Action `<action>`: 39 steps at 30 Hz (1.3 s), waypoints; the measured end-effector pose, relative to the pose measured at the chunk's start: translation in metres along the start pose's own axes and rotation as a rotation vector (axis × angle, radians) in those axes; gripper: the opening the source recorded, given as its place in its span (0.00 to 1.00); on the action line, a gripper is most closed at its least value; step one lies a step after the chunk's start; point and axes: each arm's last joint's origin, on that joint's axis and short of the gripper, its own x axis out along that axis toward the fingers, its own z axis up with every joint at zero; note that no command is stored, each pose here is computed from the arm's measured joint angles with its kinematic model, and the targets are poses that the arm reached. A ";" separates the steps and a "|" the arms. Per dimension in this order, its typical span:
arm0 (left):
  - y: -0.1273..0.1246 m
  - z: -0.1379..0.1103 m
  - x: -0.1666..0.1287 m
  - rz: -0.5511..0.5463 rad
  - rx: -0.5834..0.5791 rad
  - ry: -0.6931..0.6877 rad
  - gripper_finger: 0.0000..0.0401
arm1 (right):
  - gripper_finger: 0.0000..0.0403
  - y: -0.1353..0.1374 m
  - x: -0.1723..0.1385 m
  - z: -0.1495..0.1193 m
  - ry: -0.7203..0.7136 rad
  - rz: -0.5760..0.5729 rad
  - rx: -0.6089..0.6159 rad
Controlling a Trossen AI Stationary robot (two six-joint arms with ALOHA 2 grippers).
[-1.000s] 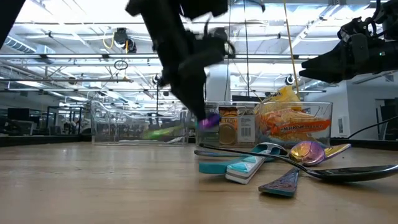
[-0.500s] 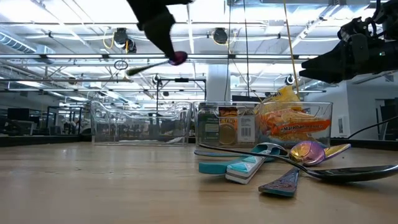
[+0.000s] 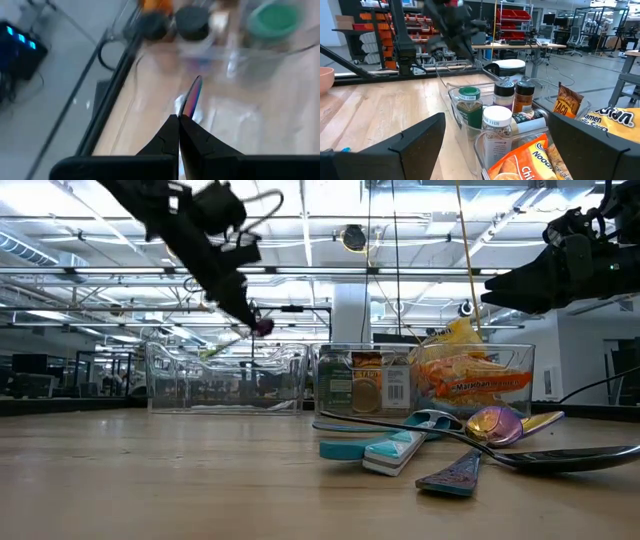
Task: Pick & Place Food Item
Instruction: Put the blue and violet spoon into the left transparent bin, then put the black spoon into the left transparent bin
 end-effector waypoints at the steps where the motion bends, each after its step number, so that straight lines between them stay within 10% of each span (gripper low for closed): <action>1: 0.003 -0.004 0.005 -0.006 -0.019 0.017 0.00 | 0.86 0.000 0.000 0.000 0.000 -0.001 0.000; 31: -0.004 -0.030 0.062 0.022 -0.086 0.148 0.09 | 0.86 0.000 0.000 0.000 0.000 0.000 0.000; 39: -0.014 -0.007 0.040 0.074 -0.112 0.004 0.30 | 0.86 0.000 0.000 0.000 0.000 -0.001 0.000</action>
